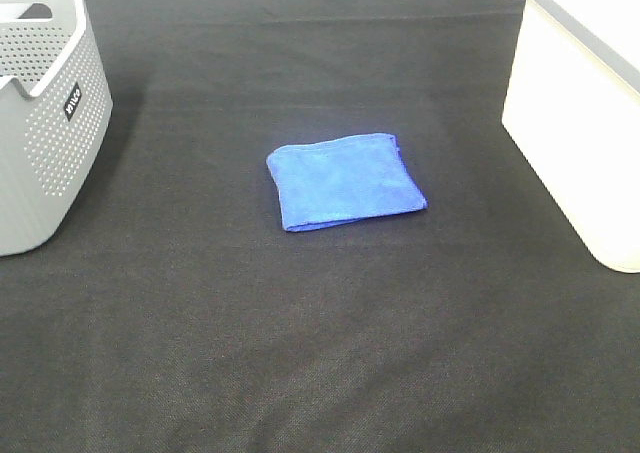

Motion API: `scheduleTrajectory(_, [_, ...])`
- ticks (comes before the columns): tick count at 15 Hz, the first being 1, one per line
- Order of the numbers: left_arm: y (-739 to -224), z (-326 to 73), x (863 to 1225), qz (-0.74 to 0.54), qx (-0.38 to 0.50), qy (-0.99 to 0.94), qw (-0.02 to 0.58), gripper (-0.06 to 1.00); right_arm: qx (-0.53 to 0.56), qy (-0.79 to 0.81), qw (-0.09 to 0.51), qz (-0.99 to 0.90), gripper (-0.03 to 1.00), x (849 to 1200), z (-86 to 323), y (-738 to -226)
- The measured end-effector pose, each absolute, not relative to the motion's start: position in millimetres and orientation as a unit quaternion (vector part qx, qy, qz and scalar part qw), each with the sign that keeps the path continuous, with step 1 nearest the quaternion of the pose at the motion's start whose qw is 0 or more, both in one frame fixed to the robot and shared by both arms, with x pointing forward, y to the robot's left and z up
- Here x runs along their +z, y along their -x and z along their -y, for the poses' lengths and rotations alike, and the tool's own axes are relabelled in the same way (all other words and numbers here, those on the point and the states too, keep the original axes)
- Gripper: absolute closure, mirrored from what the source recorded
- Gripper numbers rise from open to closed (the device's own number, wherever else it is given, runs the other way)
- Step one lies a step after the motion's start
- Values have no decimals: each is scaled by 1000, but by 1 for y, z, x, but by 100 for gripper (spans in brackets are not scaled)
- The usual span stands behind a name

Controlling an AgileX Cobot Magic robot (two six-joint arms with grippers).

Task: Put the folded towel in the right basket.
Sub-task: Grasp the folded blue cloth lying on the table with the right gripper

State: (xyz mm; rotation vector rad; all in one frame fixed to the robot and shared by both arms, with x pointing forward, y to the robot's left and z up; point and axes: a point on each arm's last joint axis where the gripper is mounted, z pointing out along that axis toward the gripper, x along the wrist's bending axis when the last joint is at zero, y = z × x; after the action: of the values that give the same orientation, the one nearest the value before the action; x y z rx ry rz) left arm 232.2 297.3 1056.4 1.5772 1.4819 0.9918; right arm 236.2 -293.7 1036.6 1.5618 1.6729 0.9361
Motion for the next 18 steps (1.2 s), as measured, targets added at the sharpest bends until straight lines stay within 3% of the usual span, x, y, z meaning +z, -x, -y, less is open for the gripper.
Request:
scheduleTrajectory(12, [-232,-297,1056,-578,387,-615,371,-4,359,-593,331,-640,0,1038,294,-236])
scheduleTrajectory(15, [-232,-297,1056,-578,387,-615,371,-4,345,-601,270,-669,0,1086,287,-262])
scheduleTrajectory(18, [-232,-297,1056,-578,387,-615,371,-4,312,-623,177,-695,0,1144,279,-330])
